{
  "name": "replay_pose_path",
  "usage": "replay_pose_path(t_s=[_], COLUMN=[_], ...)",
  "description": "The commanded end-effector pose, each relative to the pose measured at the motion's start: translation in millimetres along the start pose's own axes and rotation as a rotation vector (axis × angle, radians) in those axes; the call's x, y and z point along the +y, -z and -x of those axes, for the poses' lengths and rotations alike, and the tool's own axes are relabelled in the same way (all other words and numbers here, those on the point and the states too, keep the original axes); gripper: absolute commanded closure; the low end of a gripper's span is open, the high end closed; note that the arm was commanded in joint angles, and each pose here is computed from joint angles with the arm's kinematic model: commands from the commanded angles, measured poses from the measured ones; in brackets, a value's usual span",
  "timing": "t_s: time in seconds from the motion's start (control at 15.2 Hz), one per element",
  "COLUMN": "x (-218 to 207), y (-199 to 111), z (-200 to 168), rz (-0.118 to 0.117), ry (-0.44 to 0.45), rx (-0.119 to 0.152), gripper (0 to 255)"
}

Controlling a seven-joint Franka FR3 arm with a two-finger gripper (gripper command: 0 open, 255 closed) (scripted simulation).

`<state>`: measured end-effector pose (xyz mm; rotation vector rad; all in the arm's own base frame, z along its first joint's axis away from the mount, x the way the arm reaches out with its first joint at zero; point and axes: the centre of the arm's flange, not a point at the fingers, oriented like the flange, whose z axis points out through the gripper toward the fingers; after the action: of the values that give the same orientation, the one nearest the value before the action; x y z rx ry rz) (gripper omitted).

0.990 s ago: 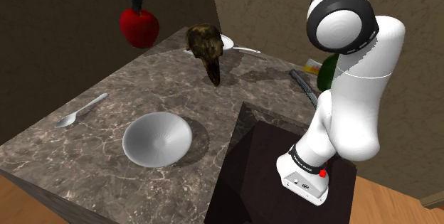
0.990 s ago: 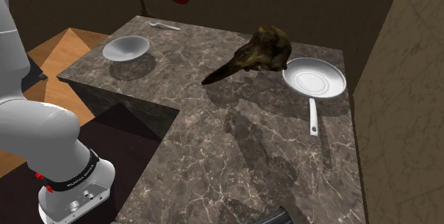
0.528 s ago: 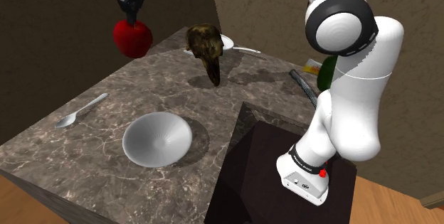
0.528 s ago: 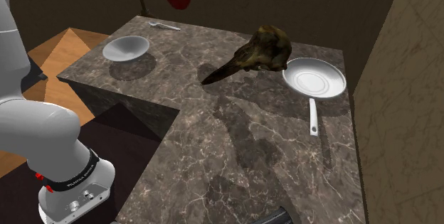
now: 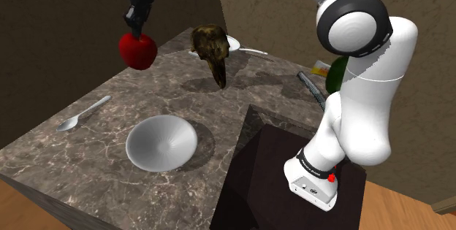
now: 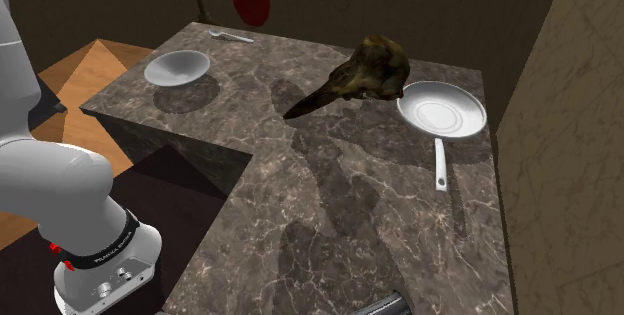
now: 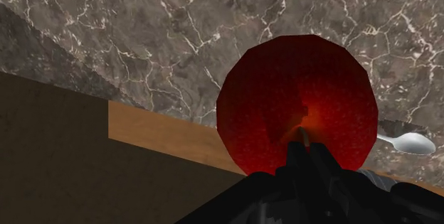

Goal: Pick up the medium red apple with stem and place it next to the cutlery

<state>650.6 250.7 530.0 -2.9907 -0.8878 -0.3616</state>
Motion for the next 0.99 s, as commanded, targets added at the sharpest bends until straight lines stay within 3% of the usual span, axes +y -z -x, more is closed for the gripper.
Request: replay_pose_path(t_s=[0.0,0.92], x=[-2,-7], y=[-9,-81], z=[3,19], rz=[0.0,0.0], ry=[0.0,0.0], rx=[0.001,0.001], gripper=[255,255])
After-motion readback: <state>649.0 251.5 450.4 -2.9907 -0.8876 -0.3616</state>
